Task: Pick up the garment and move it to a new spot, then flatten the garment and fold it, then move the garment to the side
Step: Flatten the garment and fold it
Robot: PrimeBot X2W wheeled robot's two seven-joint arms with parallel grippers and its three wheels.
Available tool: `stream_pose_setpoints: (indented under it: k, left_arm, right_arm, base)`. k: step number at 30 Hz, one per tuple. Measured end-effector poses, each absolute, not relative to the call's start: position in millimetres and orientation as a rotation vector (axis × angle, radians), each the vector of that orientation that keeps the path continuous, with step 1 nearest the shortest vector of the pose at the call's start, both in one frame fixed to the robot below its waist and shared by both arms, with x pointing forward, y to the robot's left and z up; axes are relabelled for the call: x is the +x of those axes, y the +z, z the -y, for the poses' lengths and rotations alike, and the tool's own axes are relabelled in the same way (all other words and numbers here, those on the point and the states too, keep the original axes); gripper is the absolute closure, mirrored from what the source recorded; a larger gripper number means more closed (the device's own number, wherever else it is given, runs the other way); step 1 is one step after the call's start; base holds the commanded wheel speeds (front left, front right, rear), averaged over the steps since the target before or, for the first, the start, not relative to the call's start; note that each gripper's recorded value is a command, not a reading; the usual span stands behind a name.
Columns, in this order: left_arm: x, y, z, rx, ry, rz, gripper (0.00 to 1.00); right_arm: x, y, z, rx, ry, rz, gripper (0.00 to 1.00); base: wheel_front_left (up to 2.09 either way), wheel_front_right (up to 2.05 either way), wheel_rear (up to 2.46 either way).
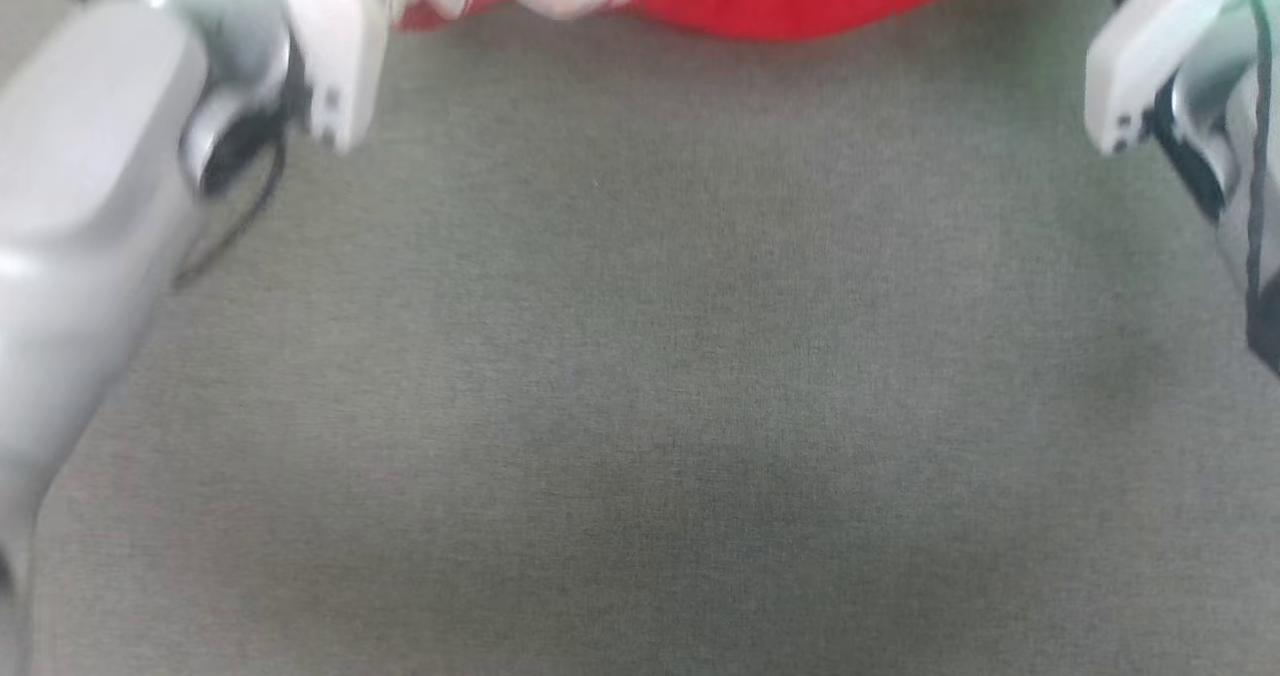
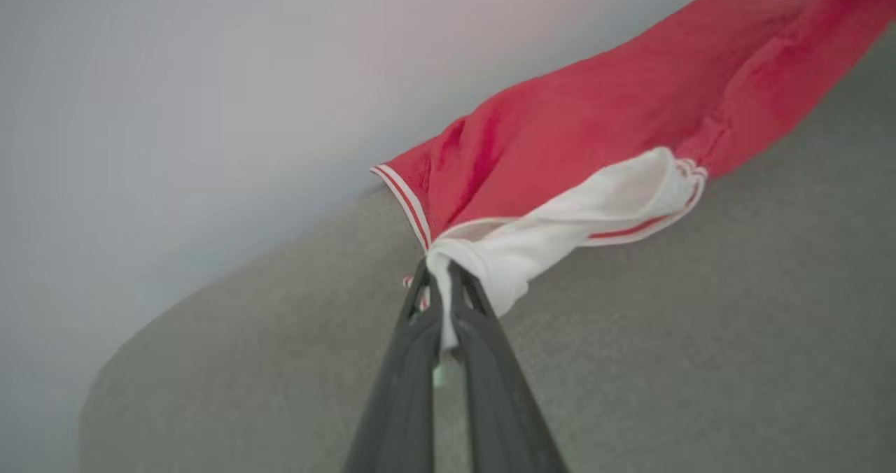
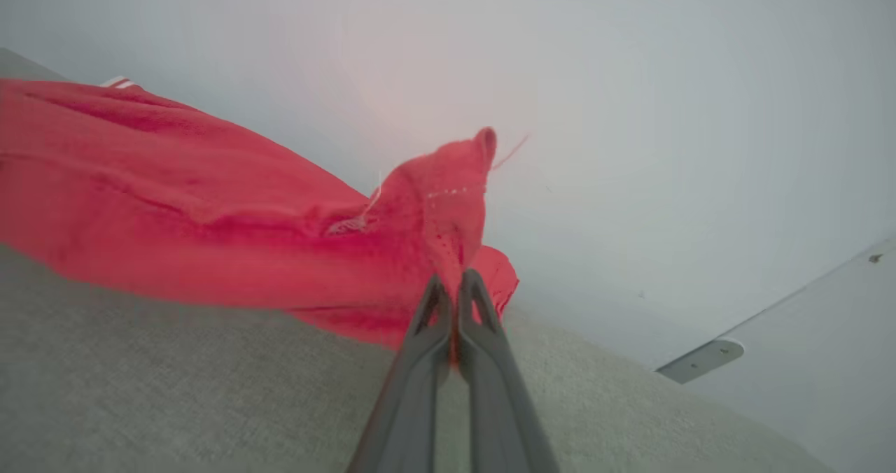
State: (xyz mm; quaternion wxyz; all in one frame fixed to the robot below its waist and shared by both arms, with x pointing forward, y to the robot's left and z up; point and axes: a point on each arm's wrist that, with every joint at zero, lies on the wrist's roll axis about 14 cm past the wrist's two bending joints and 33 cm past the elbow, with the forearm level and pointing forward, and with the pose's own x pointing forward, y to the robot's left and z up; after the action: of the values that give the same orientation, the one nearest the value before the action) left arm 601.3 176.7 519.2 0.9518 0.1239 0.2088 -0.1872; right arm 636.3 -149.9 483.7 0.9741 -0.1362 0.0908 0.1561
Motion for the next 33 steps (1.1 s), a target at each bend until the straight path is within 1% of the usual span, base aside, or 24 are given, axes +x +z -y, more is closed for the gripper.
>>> stream_pose_setpoints:
  k: [4,7,11,16,19,20,26,33]
  left_arm:
    - [557,503,-183,0.21,-0.415,-0.516,1.0]
    - [523,492,-191,0.182,-0.402,-0.569,1.0]
    - [474,478,-186,0.126,-0.409,-0.633,1.0]
    - [416,462,-180,0.08,-0.42,-0.717,1.0]
    - [389,455,-177,0.046,-0.414,-0.761,1.0]
    - [373,451,-177,0.029,-0.405,-0.794,1.0]
    - [328,432,-180,-0.019,-0.365,-0.918,1.0]
    - [289,418,-174,-0.084,-0.342,-1.039,1.0]
  right_arm:
    - [610,477,156,-0.236,0.333,-0.225,1.0]
    - [586,470,160,-0.211,0.358,-0.267,1.0]
    - [555,463,169,-0.183,0.388,-0.32,1.0]
    - [512,444,182,-0.164,0.423,-0.422,1.0]
    - [487,429,189,-0.151,0.44,-0.495,1.0]
    - [469,419,191,-0.141,0.455,-0.545,1.0]
    - [412,394,191,-0.101,0.514,-0.704,1.0]
    - [359,380,196,-0.055,0.557,-0.846,1.0]
  base:
    - [0.0,0.0,0.0]
    - [0.0,0.0,0.0]
    - [0.0,0.0,0.0]
    - [0.0,0.0,0.0]
    - [0.0,0.0,0.0]
    - [0.0,0.0,0.0]
    - [0.0,0.0,0.0]
    - [0.0,0.0,0.0]
